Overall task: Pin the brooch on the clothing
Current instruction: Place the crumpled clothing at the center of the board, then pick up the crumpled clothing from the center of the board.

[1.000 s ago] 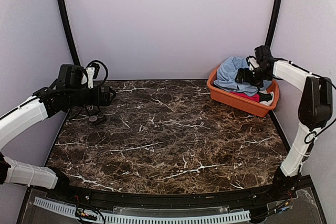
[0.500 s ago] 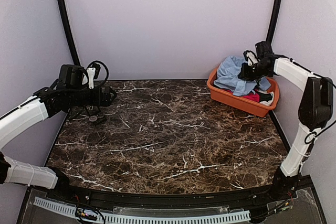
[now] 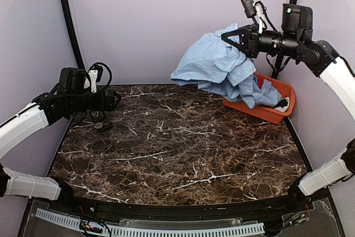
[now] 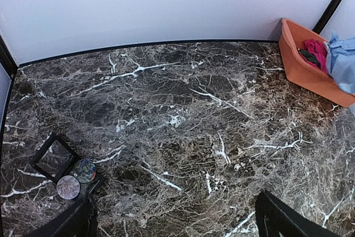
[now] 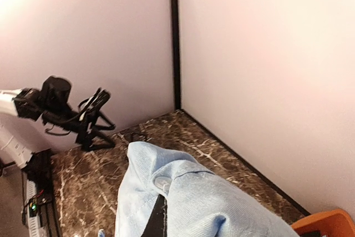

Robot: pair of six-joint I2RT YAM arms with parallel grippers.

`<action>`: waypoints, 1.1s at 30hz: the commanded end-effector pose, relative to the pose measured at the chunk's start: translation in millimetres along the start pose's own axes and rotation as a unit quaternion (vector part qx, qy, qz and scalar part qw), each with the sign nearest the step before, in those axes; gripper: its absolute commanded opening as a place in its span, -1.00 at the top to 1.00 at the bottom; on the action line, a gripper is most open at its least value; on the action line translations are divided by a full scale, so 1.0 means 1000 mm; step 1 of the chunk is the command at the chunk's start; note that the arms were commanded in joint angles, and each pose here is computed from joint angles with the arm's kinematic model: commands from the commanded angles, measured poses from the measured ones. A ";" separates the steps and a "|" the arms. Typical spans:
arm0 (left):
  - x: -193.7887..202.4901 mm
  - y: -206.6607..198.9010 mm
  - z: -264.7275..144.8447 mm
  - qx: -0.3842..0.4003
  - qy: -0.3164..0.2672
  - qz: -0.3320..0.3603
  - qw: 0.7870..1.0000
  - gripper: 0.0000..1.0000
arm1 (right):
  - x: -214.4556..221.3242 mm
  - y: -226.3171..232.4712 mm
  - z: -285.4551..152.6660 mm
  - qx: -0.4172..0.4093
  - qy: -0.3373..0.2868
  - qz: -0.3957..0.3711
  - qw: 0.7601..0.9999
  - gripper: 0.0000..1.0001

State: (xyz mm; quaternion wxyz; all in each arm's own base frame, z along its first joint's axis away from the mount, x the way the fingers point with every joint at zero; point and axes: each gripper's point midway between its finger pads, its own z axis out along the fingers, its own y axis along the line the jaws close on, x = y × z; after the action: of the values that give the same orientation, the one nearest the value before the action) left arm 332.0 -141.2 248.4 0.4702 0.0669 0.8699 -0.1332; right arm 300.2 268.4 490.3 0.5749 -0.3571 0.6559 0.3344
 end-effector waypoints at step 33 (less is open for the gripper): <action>0.005 -0.035 0.002 0.100 0.010 0.013 0.995 -0.97 | 0.173 -0.136 -0.006 0.365 0.196 0.066 0.908 -0.97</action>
State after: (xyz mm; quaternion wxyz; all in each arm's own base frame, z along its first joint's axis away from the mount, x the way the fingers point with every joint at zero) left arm 325.6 -169.4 246.8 0.4536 0.1162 0.8612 -0.1978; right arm 356.9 223.6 339.7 0.5084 -0.2544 0.8173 0.0944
